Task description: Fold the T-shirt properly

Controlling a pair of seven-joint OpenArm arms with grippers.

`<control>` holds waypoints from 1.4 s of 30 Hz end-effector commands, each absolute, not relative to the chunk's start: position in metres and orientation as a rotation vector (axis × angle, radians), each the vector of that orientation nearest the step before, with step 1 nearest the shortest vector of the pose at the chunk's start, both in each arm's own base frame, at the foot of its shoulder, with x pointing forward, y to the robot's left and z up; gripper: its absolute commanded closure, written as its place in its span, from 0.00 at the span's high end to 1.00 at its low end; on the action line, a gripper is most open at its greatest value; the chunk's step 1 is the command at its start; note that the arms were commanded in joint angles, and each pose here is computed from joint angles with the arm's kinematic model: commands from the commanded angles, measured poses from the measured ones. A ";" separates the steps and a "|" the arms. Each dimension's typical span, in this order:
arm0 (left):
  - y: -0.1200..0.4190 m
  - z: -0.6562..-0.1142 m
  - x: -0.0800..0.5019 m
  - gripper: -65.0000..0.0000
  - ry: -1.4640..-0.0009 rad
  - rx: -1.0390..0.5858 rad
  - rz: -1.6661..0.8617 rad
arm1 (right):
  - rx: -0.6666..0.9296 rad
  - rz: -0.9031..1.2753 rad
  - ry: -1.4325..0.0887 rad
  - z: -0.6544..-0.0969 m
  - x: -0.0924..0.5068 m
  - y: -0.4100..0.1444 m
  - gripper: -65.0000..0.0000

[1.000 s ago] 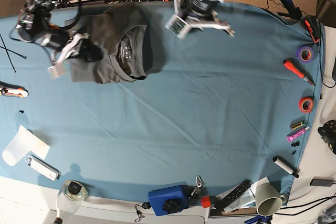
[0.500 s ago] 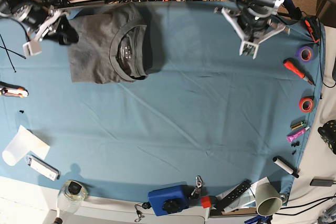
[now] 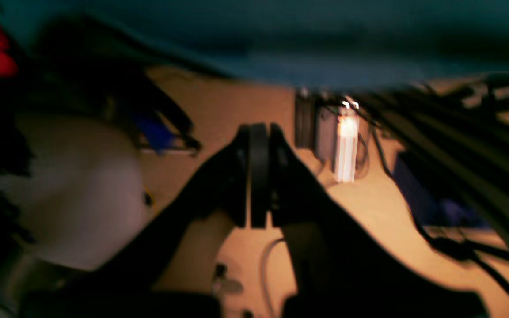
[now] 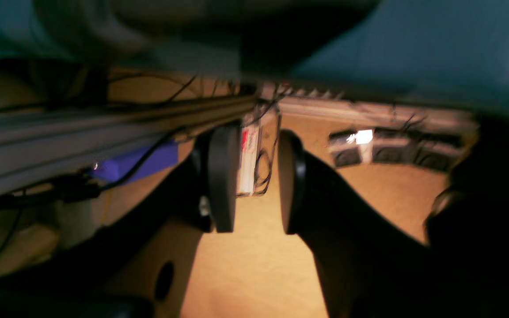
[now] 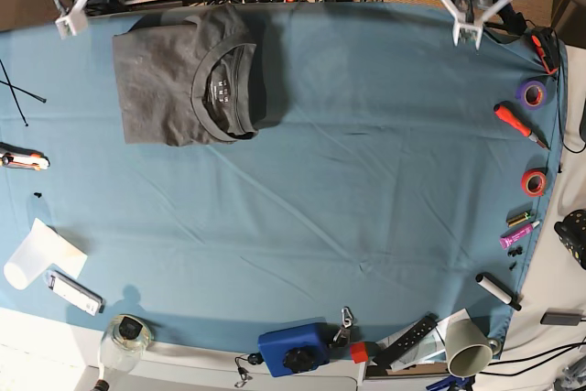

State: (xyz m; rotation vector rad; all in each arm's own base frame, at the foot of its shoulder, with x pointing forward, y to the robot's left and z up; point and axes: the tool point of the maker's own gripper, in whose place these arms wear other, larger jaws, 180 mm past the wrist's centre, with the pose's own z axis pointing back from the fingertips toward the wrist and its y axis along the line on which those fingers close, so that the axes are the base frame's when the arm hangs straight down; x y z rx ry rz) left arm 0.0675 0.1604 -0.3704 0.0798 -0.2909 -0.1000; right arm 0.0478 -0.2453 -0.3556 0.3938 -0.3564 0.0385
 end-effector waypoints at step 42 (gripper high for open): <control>0.164 -0.623 0.025 0.00 -0.232 -0.080 -0.028 | 0.371 0.144 0.005 -0.604 0.013 -0.194 0.26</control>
